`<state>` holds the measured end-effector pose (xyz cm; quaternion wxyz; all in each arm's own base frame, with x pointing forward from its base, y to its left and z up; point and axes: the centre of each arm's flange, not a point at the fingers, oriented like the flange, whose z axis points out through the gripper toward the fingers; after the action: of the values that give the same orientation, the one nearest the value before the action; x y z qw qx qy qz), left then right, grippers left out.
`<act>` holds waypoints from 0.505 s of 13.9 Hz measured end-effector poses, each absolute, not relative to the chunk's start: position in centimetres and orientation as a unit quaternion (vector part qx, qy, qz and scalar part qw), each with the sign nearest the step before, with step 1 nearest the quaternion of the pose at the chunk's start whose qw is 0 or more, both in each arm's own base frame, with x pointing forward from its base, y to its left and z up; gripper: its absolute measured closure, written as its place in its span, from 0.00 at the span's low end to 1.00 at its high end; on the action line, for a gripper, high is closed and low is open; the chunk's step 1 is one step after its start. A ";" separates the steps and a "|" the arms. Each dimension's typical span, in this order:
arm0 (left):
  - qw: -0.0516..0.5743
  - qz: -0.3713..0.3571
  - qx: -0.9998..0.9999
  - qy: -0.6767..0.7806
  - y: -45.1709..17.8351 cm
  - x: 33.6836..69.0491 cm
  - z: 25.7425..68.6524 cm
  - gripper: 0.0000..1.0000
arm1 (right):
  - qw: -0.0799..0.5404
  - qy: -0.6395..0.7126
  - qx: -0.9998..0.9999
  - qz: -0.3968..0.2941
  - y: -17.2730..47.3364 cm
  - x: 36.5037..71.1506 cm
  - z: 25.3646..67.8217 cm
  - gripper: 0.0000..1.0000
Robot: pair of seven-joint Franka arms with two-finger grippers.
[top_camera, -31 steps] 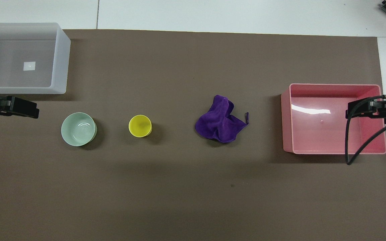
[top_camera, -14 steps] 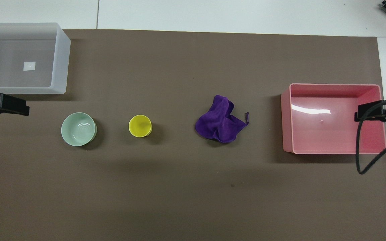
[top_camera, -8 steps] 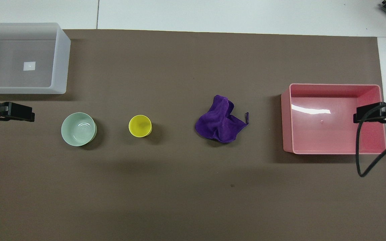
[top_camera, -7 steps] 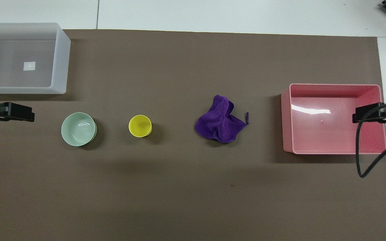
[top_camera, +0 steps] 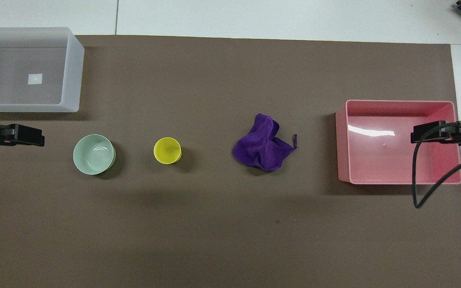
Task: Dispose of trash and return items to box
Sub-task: 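Reach the left gripper to the green bowl while the right gripper grasps the cloth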
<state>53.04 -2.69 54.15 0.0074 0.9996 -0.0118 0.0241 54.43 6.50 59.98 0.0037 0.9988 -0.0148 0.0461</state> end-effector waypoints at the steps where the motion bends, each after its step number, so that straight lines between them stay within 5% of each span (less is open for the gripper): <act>1: 0.007 0.027 1.000 -0.010 -2.6 53.1 52.7 0.00 | 0.002 -0.016 0.999 0.051 7.4 54.9 59.4 0.00; 7: 0.008 0.031 0.999 0.006 -1.0 53.3 43.5 0.00 | -0.006 -0.010 0.998 0.058 14.1 58.8 51.5 0.00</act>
<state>53.34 -1.00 43.49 0.0079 0.9995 0.0062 0.0311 58.84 14.08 51.51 -0.0056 0.9983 -0.0101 0.0577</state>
